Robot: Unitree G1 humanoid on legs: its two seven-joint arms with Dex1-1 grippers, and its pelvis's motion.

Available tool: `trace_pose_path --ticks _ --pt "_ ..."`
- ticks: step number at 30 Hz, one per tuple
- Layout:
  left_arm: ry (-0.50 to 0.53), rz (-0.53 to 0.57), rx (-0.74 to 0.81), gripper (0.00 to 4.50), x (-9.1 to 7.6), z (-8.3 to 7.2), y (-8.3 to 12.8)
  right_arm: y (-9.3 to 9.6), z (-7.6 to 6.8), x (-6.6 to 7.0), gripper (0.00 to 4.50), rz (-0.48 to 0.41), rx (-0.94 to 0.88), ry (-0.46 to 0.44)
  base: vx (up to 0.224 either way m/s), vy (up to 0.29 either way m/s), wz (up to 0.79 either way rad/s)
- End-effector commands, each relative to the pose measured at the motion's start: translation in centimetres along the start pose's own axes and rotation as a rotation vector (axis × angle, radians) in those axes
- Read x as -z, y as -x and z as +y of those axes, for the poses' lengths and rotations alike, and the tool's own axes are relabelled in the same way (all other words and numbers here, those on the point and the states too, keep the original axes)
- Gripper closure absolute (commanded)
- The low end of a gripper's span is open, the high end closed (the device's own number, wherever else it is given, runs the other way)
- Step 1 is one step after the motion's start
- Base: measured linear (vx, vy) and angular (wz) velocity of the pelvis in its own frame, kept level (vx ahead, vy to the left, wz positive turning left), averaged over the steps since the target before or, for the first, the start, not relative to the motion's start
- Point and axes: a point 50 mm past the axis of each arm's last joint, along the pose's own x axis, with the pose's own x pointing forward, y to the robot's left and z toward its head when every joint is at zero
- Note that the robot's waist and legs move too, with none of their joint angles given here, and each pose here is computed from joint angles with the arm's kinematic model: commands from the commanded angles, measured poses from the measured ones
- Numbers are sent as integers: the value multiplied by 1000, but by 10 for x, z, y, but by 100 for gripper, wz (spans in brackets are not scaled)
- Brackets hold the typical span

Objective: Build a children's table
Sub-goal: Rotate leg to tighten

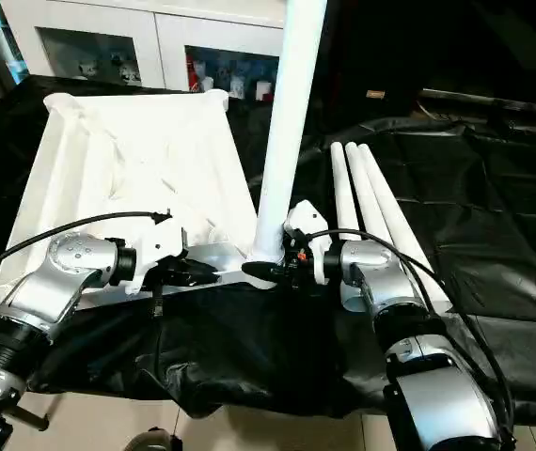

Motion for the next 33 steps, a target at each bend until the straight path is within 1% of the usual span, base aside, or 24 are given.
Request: trace_pose_path --ticks 1,2,3,4,5,7,8,10,11,12,14,15,17,18,19,21,23,26,27,28,31,32,33 --pt "-33 -26 -53 450 -18 8 -8 -2 -3 14 174 23 150 -74 0 0 0" --pt "-33 -26 -53 450 -18 8 -8 -2 -3 14 174 23 150 -74 0 0 0" --pt "24 -4 -132 450 -17 15 -15 -9 -4 24 174 42 271 -120 0 0 0" --pt "42 1 -153 450 -17 17 -18 -12 -3 26 174 47 299 -134 0 0 0" --pt "72 11 -198 450 -17 20 -22 -17 -2 29 174 53 355 -166 0 0 0" --pt "91 20 -234 450 -17 23 -26 -22 -2 31 174 60 413 -195 0 0 0" --pt "123 33 -291 450 -18 26 -33 -31 0 34 174 79 492 -240 0 0 0" --pt "139 35 -319 450 -20 27 -37 -36 2 35 174 90 528 -264 0 0 0" --pt "151 38 -342 450 -22 28 -42 -43 5 34 174 102 558 -283 0 0 0" --pt "155 40 -356 450 -25 27 -49 -56 11 32 174 121 571 -295 0 0 0" --pt "141 34 -352 450 -29 26 -54 -68 18 26 174 104 527 -280 0 0 0" --pt "133 30 -349 450 -31 25 -55 -71 21 23 139 85 508 -293 0 0 0" --pt "123 20 -341 450 -32 24 -56 -75 22 18 104 42 471 -315 0 0 0" --pt "115 17 -333 450 -31 24 -55 -74 21 14 104 25 453 -295 0 0 0" --pt "115 17 -333 450 -31 24 -55 -74 21 14 95 25 453 -295 0 0 0" --pt "94 7 -315 450 -28 23 -51 -71 18 9 77 9 432 -244 0 0 0" --pt "88 4 -307 450 -28 23 -49 -70 17 8 77 8 422 -232 0 0 0" --pt "53 -22 -210 450 -22 15 -41 -53 12 7 77 11 295 -128 0 0 0" --pt "53 -22 -210 450 -22 15 -41 -53 12 7 77 11 295 -128 0 0 0" --pt "56 -41 -165 450 -19 11 -36 -41 9 8 77 21 232 -64 0 0 0" --pt "28 -58 -90 450 -14 4 -28 -24 4 10 77 30 181 -26 0 0 0" --pt "23 -60 -81 450 -13 3 -28 -23 4 10 77 30 176 -23 0 0 0" --pt "6 -61 -32 450 -9 -2 -23 -13 1 9 77 31 143 -3 0 0 0"
